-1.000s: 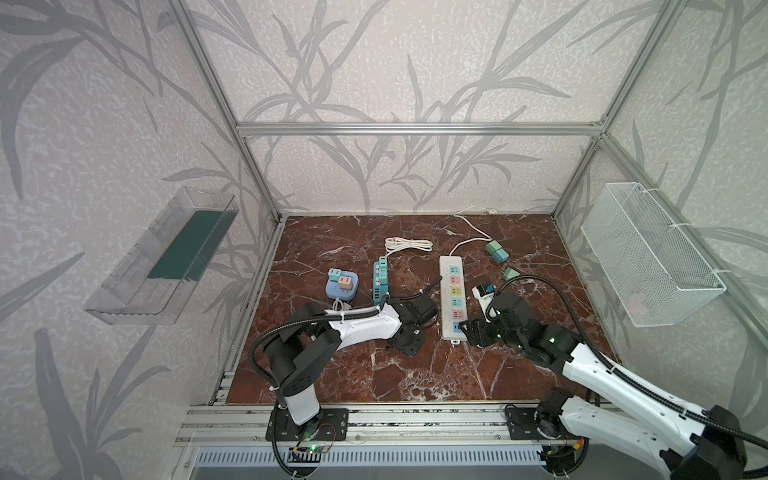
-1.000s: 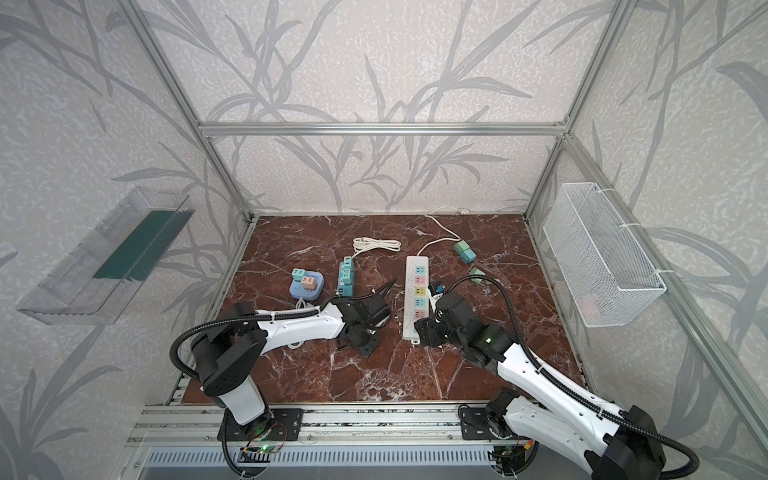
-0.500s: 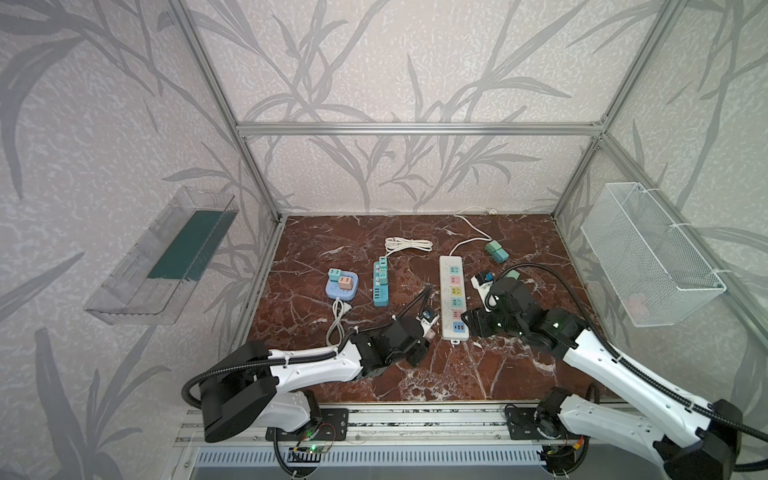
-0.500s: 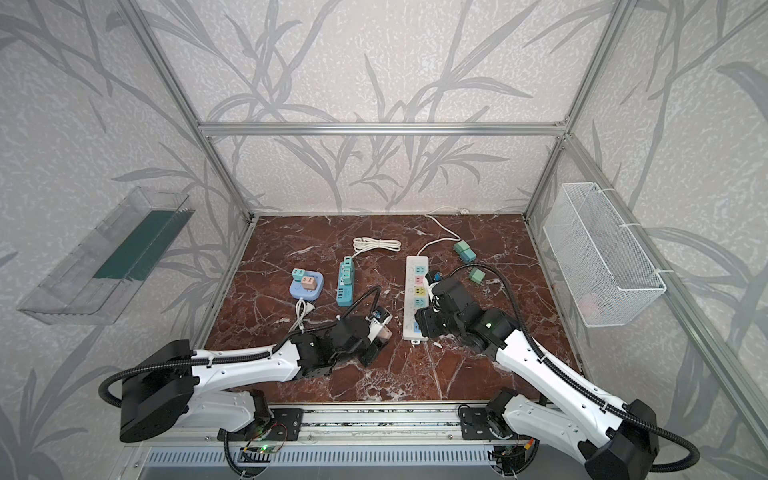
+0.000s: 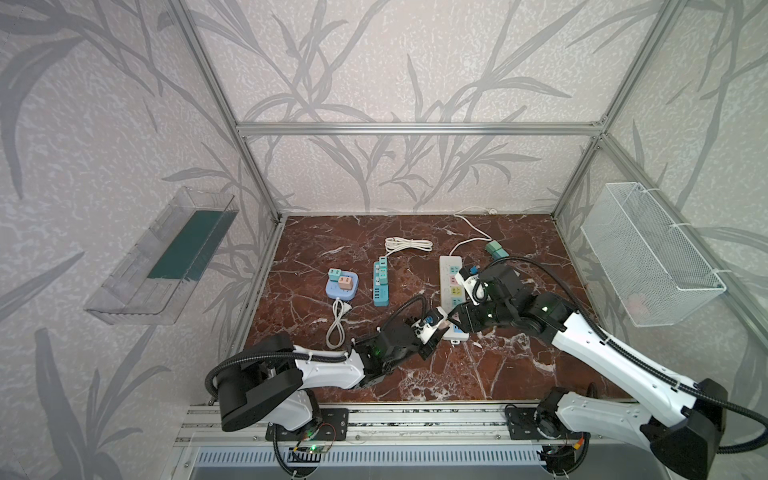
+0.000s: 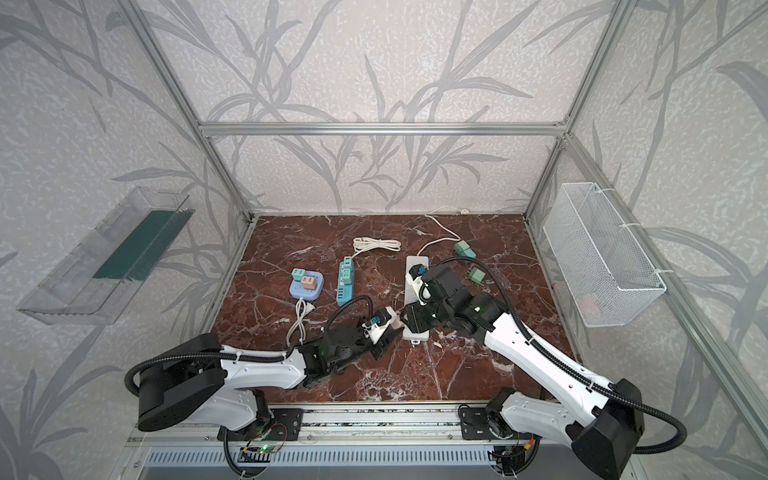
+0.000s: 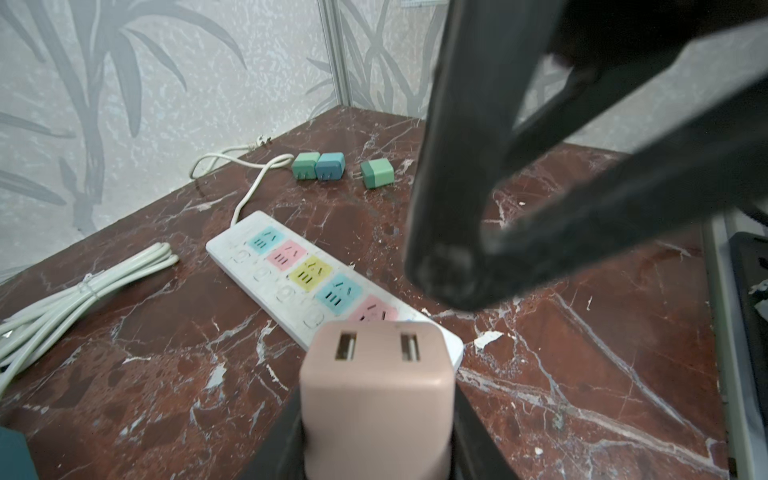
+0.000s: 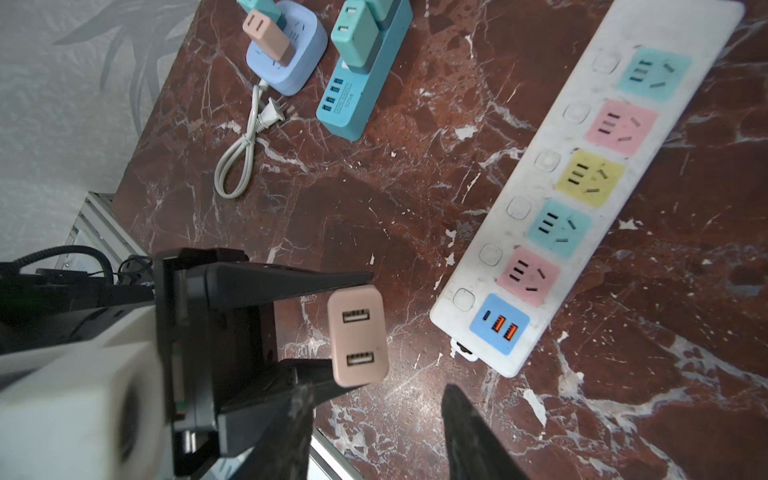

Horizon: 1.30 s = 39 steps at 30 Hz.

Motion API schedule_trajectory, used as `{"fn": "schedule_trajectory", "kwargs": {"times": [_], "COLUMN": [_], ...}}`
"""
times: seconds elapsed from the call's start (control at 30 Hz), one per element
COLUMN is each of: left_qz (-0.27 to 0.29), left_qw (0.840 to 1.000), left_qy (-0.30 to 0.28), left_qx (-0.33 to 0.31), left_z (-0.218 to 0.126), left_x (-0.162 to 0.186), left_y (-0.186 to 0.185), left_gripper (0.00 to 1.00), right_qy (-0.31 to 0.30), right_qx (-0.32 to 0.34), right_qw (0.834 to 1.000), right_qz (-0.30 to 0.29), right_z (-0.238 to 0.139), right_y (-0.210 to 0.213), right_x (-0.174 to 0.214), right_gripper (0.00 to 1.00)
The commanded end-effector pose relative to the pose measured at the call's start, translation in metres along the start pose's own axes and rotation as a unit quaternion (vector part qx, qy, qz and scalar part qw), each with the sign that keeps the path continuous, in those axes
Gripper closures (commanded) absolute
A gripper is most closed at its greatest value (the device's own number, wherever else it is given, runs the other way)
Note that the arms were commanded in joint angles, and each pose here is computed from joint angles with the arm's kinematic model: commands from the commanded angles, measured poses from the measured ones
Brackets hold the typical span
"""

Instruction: Insert the plug

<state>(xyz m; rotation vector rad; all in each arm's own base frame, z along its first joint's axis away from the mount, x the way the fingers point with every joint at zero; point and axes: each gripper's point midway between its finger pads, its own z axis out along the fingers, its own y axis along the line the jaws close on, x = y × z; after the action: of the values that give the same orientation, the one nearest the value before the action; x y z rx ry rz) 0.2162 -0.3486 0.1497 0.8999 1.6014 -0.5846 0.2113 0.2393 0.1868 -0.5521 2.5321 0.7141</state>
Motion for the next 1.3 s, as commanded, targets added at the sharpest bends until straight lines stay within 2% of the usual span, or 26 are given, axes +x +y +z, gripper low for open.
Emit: {"fn": "schedule_trajectory", "kwargs": {"times": [0.0,0.5,0.53,0.6,0.67,0.73,0.8,0.9,0.97,1.0,1.13,1.2,1.27], "left_qz": [0.012,0.01,0.01,0.01,0.01,0.007,-0.004,-0.04,-0.088,-0.121,-0.207,-0.234,-0.242], "left_qw": [0.999,0.999,0.999,0.999,0.999,0.999,0.999,0.997,0.989,0.979,0.925,0.908,0.911], "left_qy": [-0.04,-0.038,-0.038,-0.04,-0.038,-0.037,-0.037,-0.043,-0.041,-0.039,-0.016,-0.015,-0.022], "left_qx": [0.015,0.02,0.02,0.017,0.014,0.01,-0.009,-0.052,-0.111,-0.158,-0.319,-0.347,-0.333], "left_z": [-0.002,-0.015,-0.016,-0.016,-0.016,-0.016,-0.018,-0.032,-0.045,-0.054,-0.094,-0.106,-0.108], "left_x": [-0.02,-0.028,-0.028,-0.029,-0.028,-0.027,-0.025,-0.024,-0.018,-0.013,0.015,0.024,0.025], "left_y": [-0.006,-0.005,-0.005,-0.004,-0.003,-0.001,0.005,0.023,0.045,0.061,0.112,0.123,0.121], "left_gripper": [0.8,0.79,0.79,0.77,0.73,0.61,0.45,0.38,0.34,0.33,0.26,0.2,0.19], "right_qy": [0.007,0.021,0.026,0.03,0.018,-0.001,-0.024,-0.065,-0.092,-0.108,-0.18,-0.206,-0.214], "right_qx": [-0.024,-0.023,-0.024,-0.027,-0.024,-0.027,-0.02,0.024,0.073,0.106,0.214,0.237,0.246], "right_qw": [1.0,1.0,0.999,0.999,1.0,1.0,1.0,0.998,0.993,0.988,0.96,0.949,0.945], "right_qz": [-0.005,0.004,0.004,0.004,0.004,0.002,-0.001,-0.008,-0.015,-0.013,0.011,0.025,0.034], "right_z": [0.001,0.016,0.018,0.019,0.016,0.011,0.003,-0.007,-0.01,-0.01,-0.003,0.005,0.018], "right_y": [0.018,0.022,0.022,0.024,0.023,0.025,0.025,0.013,-0.001,-0.013,-0.061,-0.081,-0.099], "right_x": [-0.007,-0.002,0.0,0.001,-0.003,-0.01,-0.018,-0.036,-0.051,-0.06,-0.098,-0.12,-0.139], "right_gripper": [0.49,0.55,0.57,0.66,0.77,0.84,0.86,0.91,0.91,0.92,0.92,0.93,0.95]}}
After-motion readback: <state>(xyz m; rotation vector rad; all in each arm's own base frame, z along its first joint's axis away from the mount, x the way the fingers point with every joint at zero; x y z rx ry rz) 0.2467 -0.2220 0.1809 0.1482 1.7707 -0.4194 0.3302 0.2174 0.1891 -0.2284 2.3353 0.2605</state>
